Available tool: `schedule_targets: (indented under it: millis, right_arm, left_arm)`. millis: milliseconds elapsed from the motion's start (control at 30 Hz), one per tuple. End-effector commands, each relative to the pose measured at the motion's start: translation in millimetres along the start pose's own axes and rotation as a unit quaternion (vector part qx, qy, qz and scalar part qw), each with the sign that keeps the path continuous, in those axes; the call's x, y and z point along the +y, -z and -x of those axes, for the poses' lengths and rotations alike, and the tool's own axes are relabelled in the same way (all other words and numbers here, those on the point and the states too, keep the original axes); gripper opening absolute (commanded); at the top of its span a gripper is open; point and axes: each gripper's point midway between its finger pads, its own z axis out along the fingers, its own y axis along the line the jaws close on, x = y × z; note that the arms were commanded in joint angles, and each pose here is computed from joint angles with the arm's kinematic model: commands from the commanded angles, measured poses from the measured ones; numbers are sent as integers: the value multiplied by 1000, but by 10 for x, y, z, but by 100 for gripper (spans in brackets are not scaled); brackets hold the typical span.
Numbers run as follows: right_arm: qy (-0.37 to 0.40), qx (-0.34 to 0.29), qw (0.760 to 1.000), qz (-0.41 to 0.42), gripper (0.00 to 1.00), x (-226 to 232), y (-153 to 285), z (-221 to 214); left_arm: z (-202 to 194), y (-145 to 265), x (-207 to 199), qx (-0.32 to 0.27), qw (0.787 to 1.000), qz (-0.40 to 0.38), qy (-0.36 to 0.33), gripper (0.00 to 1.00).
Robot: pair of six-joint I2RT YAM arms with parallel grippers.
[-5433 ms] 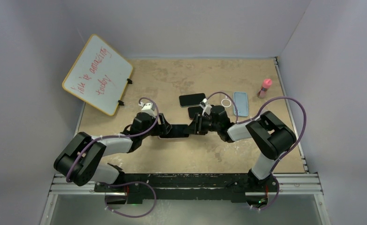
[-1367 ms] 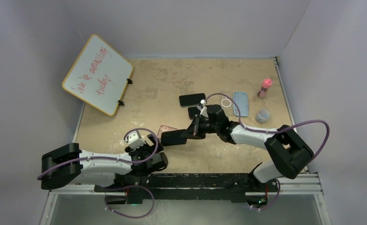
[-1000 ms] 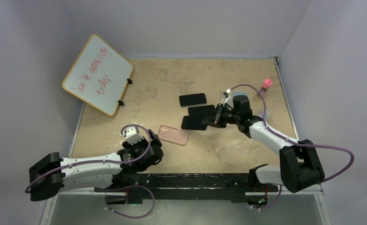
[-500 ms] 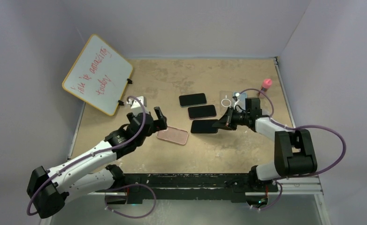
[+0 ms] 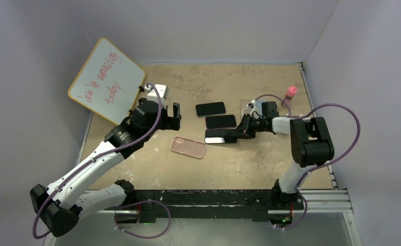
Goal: Take the phone out of the phone case
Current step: Place the phone at the center of the board.
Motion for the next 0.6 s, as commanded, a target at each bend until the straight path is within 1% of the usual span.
schedule_targets:
  millis: [0,67,200,300,433,567]
  right_arm:
    - [13,-21,993,-111,25,-473,-64,160]
    - [16,-30,992,-122,32,-505,-70,238]
    - [22,-55,987,-150,53,-554,-43,398]
    - [27,-70,982,-171,64,-580,-3,480]
    - [46,-95,974,-201,75,-570,65,574]
    - [65,-111,969,-213,77,-529,68,673]
  left_arm:
    - [25,68,235,-6,998,36,-52,100]
    - [-37,44,309,-5,998,42,-48,100]
    - [-98,8,483,2,998,57,-33,100]
    - [-83,9,531,1,998,58,-26,100]
    - [-65,12,577,-3,998,59,-17,100]
    - [-77,-4,590,0,998,54,-11,99]
